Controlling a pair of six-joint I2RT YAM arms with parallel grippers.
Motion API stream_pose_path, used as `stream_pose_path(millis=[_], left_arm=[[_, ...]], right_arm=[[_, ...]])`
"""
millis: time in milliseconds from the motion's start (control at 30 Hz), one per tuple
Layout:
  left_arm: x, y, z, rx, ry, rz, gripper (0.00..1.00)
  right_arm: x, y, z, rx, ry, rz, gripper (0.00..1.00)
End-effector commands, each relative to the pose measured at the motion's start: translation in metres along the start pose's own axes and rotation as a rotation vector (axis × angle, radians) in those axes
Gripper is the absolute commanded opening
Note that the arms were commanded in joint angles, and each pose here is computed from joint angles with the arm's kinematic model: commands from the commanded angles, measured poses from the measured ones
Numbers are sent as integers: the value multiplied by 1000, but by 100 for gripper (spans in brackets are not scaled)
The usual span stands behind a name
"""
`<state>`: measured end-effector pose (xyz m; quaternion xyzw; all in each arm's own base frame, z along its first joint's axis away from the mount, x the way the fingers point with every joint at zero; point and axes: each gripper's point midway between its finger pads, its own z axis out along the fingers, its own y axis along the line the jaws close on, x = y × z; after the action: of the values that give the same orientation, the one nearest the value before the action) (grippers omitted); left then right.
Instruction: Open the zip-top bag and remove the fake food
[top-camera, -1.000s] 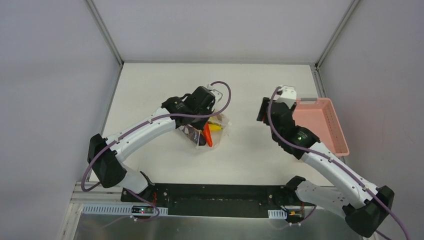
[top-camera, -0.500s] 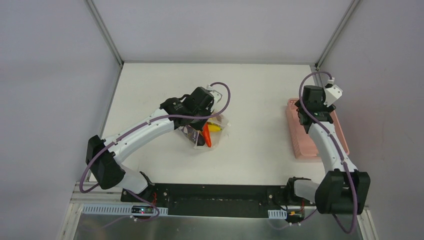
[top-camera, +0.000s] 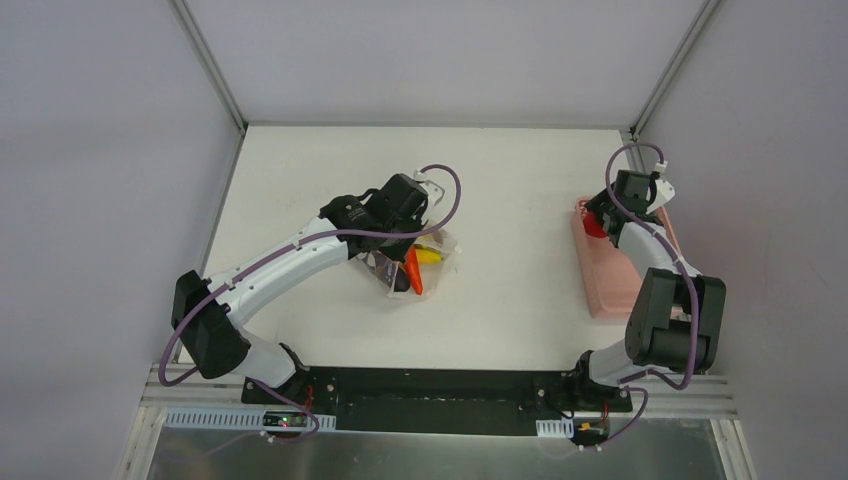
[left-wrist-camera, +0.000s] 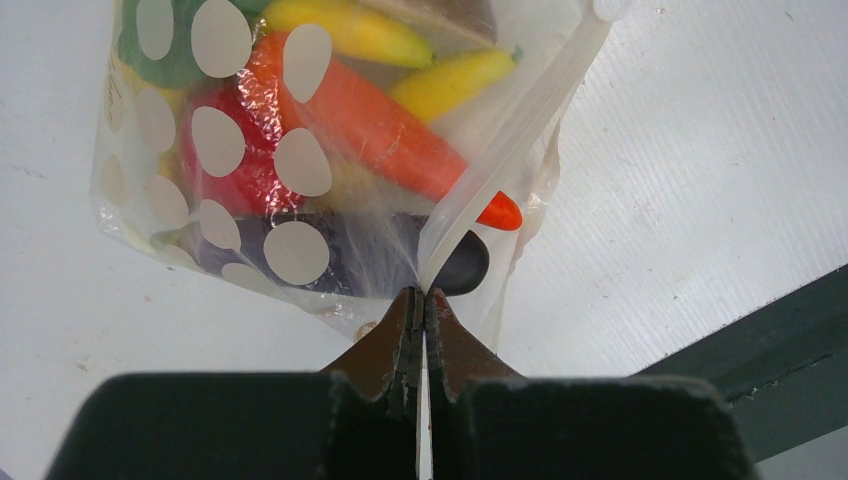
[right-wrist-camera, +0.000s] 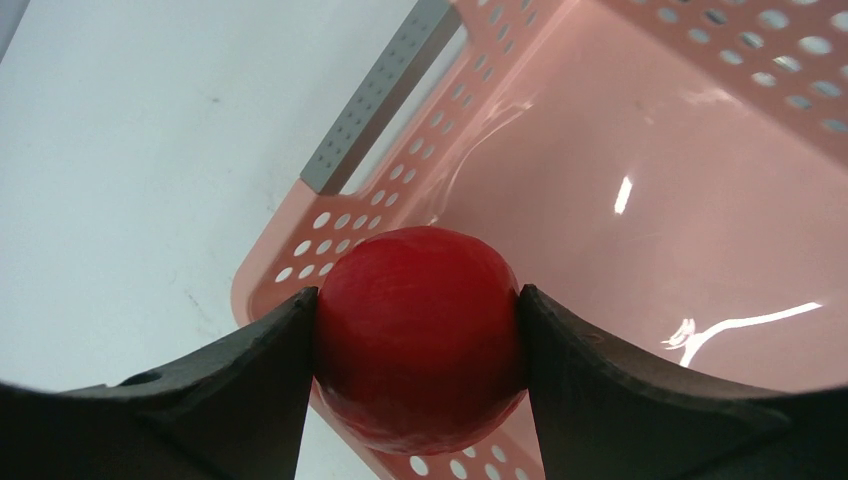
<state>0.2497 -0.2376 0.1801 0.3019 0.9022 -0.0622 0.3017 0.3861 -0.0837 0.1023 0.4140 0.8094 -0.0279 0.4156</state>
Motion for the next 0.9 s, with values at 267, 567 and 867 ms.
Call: stream_pose_path(millis=[267, 567, 867], left_arm=[[-11, 4, -10, 6, -52, 5, 0], [-10, 0, -8, 24, -42, -1, 0], [-9, -5, -8, 48, -37, -11, 0]], right_arm=[[-7, 11, -15, -81, 12, 61, 93], [-13, 25, -57, -201, 7, 70, 100], [37, 98, -143, -584, 112, -42, 100]])
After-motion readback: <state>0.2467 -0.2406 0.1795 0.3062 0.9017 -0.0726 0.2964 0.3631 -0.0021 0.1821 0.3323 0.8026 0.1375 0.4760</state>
